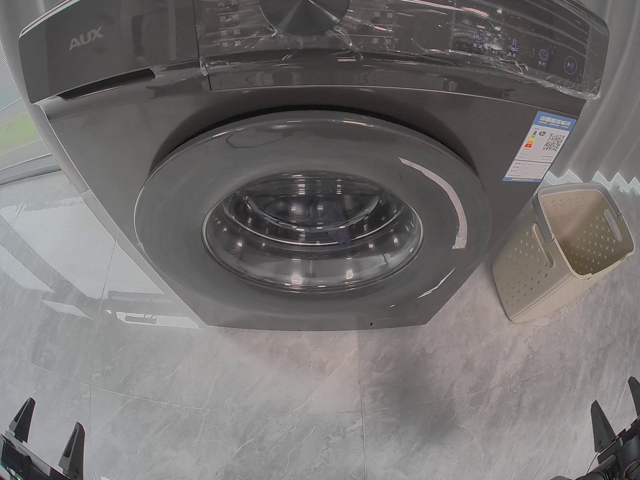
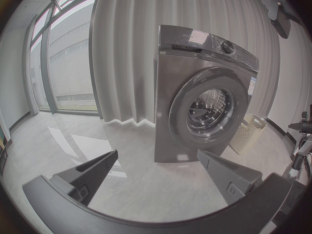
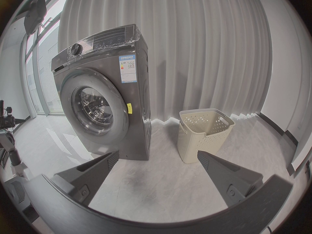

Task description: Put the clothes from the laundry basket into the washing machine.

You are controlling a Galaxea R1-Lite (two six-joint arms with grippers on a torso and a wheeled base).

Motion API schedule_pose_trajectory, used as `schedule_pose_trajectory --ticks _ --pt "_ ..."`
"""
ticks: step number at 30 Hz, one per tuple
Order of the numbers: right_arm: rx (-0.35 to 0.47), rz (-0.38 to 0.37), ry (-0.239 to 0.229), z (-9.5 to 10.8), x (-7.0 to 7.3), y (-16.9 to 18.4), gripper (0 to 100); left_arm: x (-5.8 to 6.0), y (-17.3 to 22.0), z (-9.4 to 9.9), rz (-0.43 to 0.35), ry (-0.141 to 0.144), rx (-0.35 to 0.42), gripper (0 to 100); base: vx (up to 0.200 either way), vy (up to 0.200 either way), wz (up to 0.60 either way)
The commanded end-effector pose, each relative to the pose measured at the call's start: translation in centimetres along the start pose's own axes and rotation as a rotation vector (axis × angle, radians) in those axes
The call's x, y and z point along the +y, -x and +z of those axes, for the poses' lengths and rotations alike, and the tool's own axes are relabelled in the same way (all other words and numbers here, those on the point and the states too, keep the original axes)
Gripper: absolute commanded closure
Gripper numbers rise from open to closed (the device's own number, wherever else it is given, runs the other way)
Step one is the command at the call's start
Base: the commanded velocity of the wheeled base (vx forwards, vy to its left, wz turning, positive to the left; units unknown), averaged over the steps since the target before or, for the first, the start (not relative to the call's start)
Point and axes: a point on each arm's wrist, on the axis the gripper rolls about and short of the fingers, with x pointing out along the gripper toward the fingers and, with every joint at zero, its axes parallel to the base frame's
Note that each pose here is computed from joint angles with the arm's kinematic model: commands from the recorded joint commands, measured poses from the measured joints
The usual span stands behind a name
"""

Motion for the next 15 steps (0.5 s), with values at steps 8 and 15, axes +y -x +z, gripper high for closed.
schedule_pose_trajectory --ticks 8,15 --pt "0.005 0.004 -0.007 -0.51 0.00 -0.01 0 0.02 -0.03 -0.52 0.000 -0.030 0.004 0 0.000 0.000 0.00" --pt "0.009 0.004 -0.002 -0.53 0.00 0.00 0 0.02 -0.03 -0.52 0.000 -0.029 0.004 0 0.000 0.000 0.00"
